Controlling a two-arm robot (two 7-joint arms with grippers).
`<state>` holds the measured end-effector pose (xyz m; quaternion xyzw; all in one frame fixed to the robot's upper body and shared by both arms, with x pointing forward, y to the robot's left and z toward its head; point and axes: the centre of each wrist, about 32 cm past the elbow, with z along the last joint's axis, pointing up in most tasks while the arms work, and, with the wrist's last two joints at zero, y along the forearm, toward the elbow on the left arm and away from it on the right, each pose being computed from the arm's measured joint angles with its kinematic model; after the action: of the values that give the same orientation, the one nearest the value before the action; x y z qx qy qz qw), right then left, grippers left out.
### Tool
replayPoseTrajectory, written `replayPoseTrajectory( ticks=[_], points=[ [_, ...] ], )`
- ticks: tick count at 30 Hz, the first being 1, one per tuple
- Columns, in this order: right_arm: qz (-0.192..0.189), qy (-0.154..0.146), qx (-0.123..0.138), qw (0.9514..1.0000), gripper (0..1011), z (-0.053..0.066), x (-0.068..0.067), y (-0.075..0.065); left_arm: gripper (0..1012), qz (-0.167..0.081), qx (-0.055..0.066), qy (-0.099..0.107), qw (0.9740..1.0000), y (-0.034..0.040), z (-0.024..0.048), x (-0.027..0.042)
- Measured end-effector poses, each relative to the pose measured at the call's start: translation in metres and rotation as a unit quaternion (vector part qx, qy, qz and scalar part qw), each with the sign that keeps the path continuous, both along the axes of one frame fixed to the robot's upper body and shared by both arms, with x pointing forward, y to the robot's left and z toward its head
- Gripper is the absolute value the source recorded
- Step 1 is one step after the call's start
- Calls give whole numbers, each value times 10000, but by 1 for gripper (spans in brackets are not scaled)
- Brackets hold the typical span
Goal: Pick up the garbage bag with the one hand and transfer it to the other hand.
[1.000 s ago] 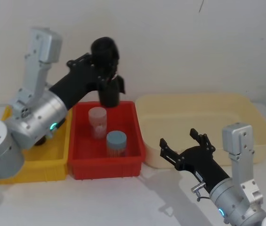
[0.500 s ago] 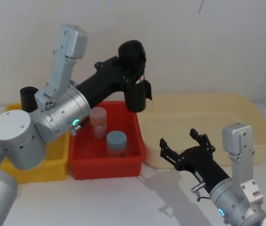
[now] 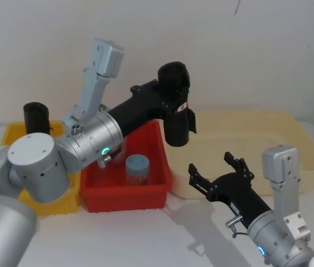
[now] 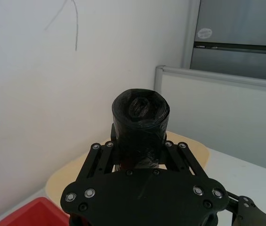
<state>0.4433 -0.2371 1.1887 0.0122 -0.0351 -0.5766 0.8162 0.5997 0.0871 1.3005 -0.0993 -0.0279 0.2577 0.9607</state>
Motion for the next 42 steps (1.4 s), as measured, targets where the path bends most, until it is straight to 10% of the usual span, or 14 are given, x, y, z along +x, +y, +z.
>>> replayPoseTrajectory(
  ticks=[42],
  points=[
    [-442,-540,-385,9968,999,-75,375,372,390,-209,47,194,9996,-108,-58,13]
  ],
)
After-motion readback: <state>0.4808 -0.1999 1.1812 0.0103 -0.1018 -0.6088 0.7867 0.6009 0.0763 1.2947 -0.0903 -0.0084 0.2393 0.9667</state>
